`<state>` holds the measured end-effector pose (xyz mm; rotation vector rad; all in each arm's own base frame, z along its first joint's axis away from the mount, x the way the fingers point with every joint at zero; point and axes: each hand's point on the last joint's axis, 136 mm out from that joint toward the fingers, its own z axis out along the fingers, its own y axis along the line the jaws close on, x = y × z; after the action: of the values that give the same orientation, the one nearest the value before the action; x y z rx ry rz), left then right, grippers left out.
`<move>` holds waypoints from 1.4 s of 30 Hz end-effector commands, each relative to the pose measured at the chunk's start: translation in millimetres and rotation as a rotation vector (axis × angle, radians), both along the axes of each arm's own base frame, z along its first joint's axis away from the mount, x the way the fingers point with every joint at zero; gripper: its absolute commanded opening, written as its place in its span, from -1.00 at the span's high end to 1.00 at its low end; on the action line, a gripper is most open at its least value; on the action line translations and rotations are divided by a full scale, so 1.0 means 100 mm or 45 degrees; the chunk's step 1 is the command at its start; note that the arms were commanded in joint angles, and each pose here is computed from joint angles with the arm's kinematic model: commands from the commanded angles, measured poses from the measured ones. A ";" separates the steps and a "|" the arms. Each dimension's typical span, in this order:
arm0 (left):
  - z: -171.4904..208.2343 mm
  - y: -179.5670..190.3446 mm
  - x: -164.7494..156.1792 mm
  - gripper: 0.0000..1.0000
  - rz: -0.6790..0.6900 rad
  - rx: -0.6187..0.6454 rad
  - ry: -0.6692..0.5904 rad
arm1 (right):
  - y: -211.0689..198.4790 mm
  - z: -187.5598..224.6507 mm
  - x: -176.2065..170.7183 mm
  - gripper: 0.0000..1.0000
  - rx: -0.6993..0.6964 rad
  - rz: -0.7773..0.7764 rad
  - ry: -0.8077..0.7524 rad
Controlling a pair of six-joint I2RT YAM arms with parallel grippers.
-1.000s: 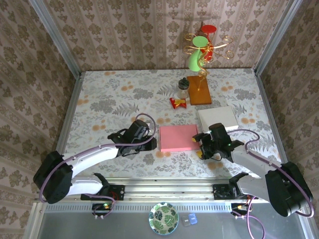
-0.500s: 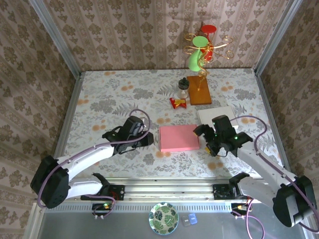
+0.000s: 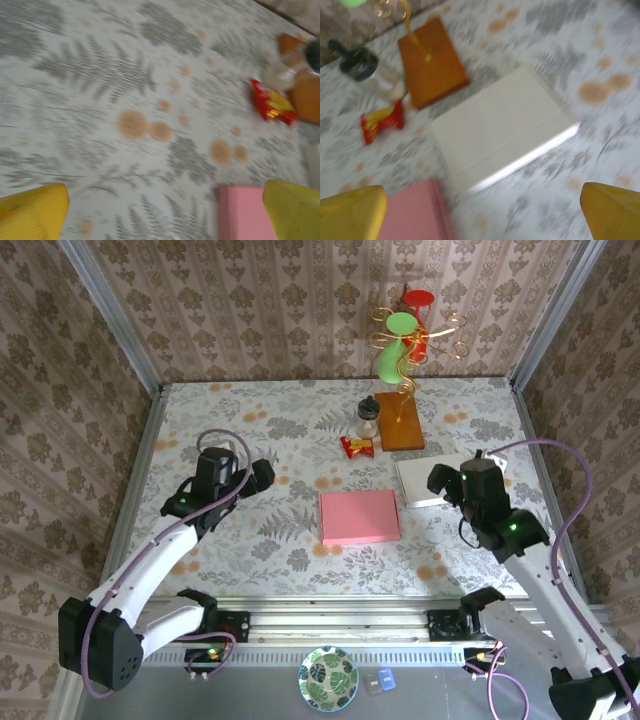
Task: Fold the paper box
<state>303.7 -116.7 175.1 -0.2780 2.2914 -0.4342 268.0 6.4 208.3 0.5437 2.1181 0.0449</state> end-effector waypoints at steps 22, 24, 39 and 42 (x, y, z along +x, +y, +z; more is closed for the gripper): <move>-0.35 1.12 0.57 -1.00 0.129 0.773 -0.352 | -0.24 -1.08 1.30 -1.00 -0.380 0.259 -0.329; -0.41 1.15 0.62 -1.00 0.140 0.745 -0.428 | -0.26 -1.10 1.28 -1.00 -0.366 0.243 -0.290; -0.78 1.33 0.86 -1.00 0.126 0.649 -0.542 | -0.27 -1.09 1.26 -1.00 -0.391 0.221 -0.299; -0.77 1.35 0.88 -1.00 0.133 0.650 -0.553 | -0.27 -1.09 1.26 -1.00 -0.392 0.222 -0.300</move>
<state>380.5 22.0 69.2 -0.0443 1.9885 0.1854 393.2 -19.3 93.0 0.1669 1.9214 -0.0923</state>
